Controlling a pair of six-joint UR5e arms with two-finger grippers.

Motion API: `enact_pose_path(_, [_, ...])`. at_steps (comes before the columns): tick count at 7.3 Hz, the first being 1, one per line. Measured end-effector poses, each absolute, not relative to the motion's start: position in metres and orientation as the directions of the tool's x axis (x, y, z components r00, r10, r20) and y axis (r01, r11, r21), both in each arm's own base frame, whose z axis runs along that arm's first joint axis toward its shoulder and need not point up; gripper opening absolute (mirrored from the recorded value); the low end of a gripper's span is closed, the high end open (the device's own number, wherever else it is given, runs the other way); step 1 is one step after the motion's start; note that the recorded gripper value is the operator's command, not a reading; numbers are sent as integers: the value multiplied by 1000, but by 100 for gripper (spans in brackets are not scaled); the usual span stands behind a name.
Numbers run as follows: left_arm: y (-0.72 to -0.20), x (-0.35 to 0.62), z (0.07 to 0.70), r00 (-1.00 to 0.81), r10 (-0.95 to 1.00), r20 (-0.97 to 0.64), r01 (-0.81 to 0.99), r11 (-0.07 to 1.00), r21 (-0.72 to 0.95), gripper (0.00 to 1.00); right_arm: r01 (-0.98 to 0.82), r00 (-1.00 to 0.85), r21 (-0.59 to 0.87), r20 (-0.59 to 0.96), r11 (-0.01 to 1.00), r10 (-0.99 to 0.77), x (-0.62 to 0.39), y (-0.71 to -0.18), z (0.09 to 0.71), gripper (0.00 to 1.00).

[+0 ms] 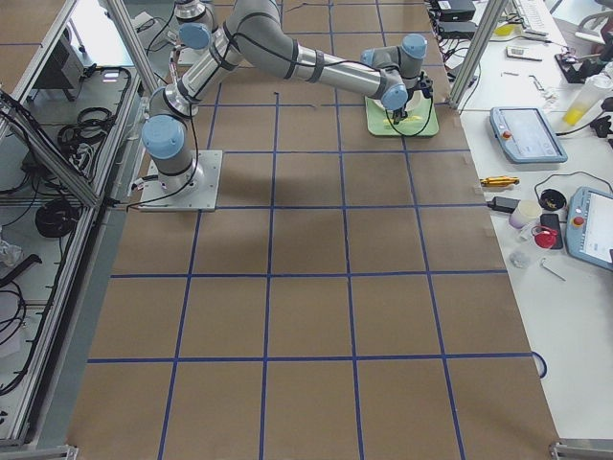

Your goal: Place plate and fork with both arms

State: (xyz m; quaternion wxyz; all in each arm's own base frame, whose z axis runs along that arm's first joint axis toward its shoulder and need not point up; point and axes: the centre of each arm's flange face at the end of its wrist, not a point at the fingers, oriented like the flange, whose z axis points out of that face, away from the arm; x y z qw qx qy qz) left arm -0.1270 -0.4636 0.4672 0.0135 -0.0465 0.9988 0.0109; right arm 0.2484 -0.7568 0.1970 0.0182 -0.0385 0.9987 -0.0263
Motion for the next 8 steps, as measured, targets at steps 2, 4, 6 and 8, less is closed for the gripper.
enact_pose_path(2, [-464, -127, 467, -995, -93, -27, -93, 995, 21, 100, -70, -997, -46, -37, 997, -71, 248, -754, 194, 100])
enact_pose_path(4, [-464, -127, 467, -995, -92, -28, -93, 995, 21, 100, -88, -996, -72, -19, 994, -90, 244, -745, 229, 100])
enact_pose_path(6, [-464, -127, 468, -995, -91, -28, -92, 996, 19, 100, -117, -993, -83, 10, 990, -116, 230, -681, 297, 100])
enact_pose_path(8, [-464, -127, 468, -996, -90, -29, -90, 996, 19, 100, -120, -993, -101, 14, 988, -119, 213, -578, 365, 100])
